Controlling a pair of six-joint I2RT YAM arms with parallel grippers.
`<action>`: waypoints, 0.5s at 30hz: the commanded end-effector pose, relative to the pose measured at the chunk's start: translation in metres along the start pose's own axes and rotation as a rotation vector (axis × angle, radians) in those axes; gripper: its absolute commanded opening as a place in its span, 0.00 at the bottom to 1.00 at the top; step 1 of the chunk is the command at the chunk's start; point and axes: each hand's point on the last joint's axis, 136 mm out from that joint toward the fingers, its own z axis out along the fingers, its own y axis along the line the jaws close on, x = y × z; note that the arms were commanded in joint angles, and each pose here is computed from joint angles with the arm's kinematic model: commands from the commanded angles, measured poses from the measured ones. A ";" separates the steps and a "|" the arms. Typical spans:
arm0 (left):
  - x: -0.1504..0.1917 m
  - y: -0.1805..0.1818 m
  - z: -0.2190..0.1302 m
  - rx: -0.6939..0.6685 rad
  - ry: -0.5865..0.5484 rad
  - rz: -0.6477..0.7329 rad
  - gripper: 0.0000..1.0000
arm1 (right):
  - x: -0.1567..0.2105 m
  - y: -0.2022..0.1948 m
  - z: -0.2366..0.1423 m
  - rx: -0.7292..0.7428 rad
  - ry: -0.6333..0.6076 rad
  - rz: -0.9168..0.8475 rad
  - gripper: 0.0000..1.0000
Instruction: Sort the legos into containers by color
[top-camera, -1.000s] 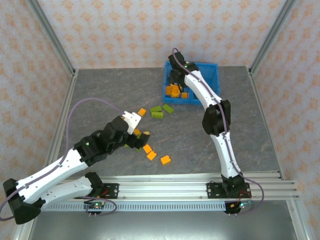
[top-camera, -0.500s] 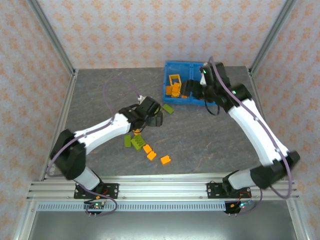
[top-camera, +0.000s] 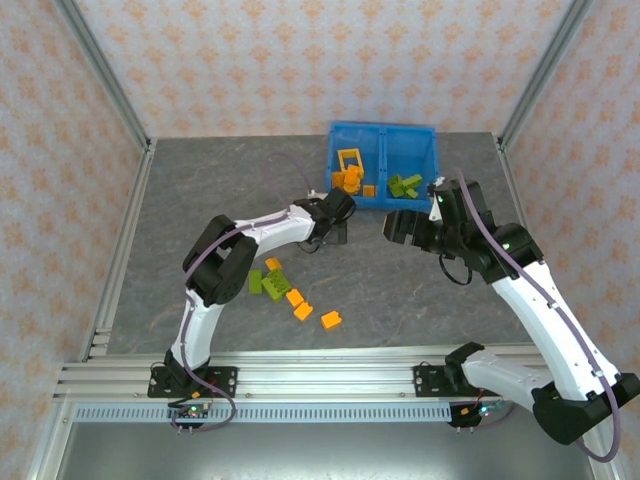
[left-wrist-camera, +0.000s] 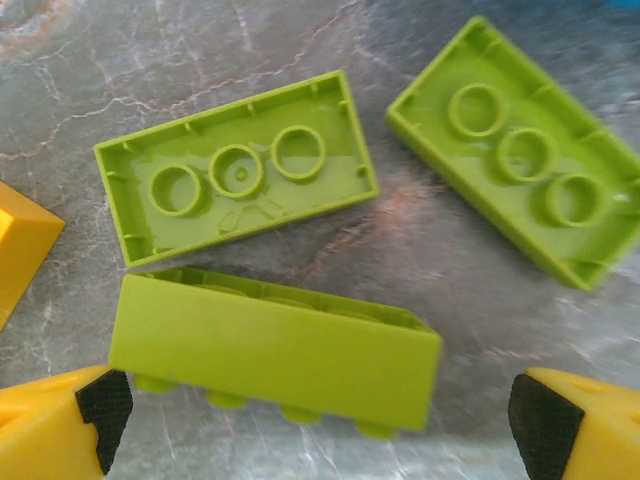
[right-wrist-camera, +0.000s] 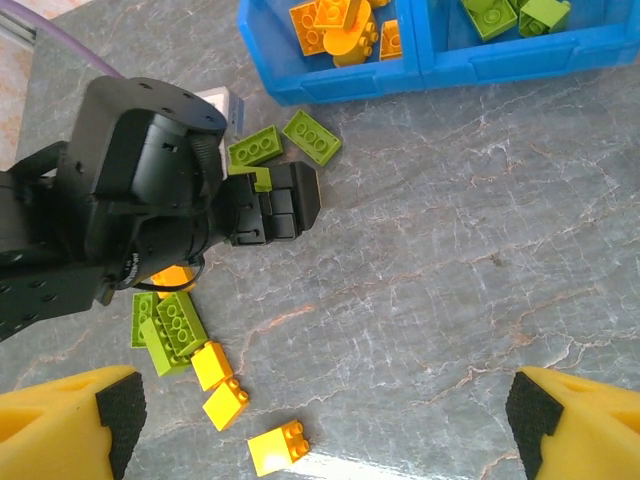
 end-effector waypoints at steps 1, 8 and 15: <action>-0.018 0.020 -0.006 -0.103 -0.066 -0.016 1.00 | 0.003 -0.006 -0.003 0.026 0.005 -0.016 0.95; -0.021 0.021 0.007 -0.090 -0.062 -0.018 0.93 | 0.004 -0.005 0.002 0.020 0.014 -0.013 0.95; -0.016 0.015 0.012 -0.045 -0.023 -0.034 0.58 | 0.001 -0.008 -0.001 0.039 -0.001 0.005 0.95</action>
